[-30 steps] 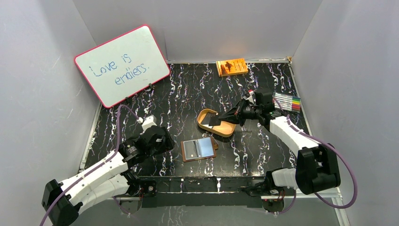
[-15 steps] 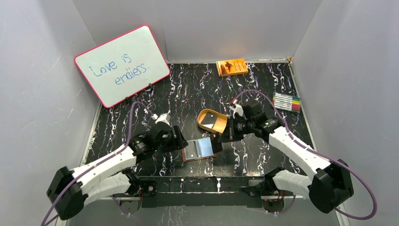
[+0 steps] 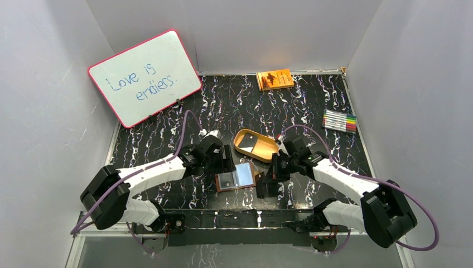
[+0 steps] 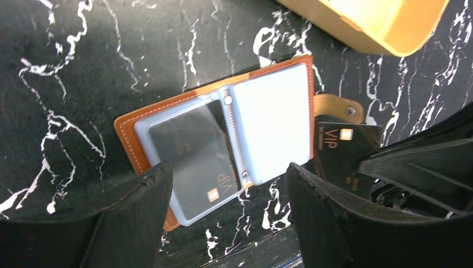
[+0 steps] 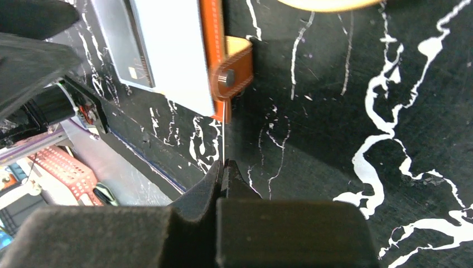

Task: Put the credit cards into the card holder
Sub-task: Turn over the card slot in the card holder.

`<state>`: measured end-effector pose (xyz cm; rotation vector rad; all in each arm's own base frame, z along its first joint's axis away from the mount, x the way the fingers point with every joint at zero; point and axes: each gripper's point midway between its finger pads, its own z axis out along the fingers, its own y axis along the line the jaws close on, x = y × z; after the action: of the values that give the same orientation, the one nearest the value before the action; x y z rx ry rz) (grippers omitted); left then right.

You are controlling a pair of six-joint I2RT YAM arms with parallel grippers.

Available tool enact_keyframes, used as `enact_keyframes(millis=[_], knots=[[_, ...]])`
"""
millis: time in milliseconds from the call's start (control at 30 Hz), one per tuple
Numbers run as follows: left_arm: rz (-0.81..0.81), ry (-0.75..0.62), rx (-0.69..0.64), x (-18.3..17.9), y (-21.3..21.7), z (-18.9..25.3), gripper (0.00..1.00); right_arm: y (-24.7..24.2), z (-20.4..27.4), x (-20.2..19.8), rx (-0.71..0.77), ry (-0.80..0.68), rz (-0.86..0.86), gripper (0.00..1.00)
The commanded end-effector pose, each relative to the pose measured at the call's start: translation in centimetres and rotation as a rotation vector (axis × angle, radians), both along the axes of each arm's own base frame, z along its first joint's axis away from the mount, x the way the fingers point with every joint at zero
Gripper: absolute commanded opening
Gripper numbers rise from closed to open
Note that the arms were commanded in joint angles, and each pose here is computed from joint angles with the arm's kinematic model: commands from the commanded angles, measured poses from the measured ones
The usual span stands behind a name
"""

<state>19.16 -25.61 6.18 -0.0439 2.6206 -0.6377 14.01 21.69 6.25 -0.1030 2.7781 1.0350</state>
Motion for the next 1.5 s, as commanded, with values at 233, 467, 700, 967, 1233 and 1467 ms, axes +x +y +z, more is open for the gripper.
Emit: enact_keyframes(millis=[233,467,700,967,1233,1467], knots=[[-0.053,-0.053,-0.001,1.3,-2.6,2.3,0.72,1.8,-1.5,-1.1,0.018,0.021,-0.021,0.0],[-0.092,-0.028,0.032,0.7,-3.7,1.3,0.72,2.8,-1.1,-1.9,0.002,0.012,0.009,0.0],[-0.123,-0.016,0.092,0.7,-4.3,0.2,0.72,-0.5,0.7,-1.4,-0.113,-0.097,-0.071,0.0],[-0.178,0.002,0.161,0.1,-5.3,-1.9,0.7,-1.0,2.4,-2.4,-0.068,-0.132,-0.043,0.0],[-0.176,0.022,0.288,0.0,-3.6,-4.2,0.67,-0.7,4.0,-1.8,-0.045,-0.181,-0.039,0.0],[-0.167,0.047,0.348,-0.6,-2.4,-5.9,0.61,-0.5,4.3,-1.8,-0.033,-0.187,-0.032,0.0]])
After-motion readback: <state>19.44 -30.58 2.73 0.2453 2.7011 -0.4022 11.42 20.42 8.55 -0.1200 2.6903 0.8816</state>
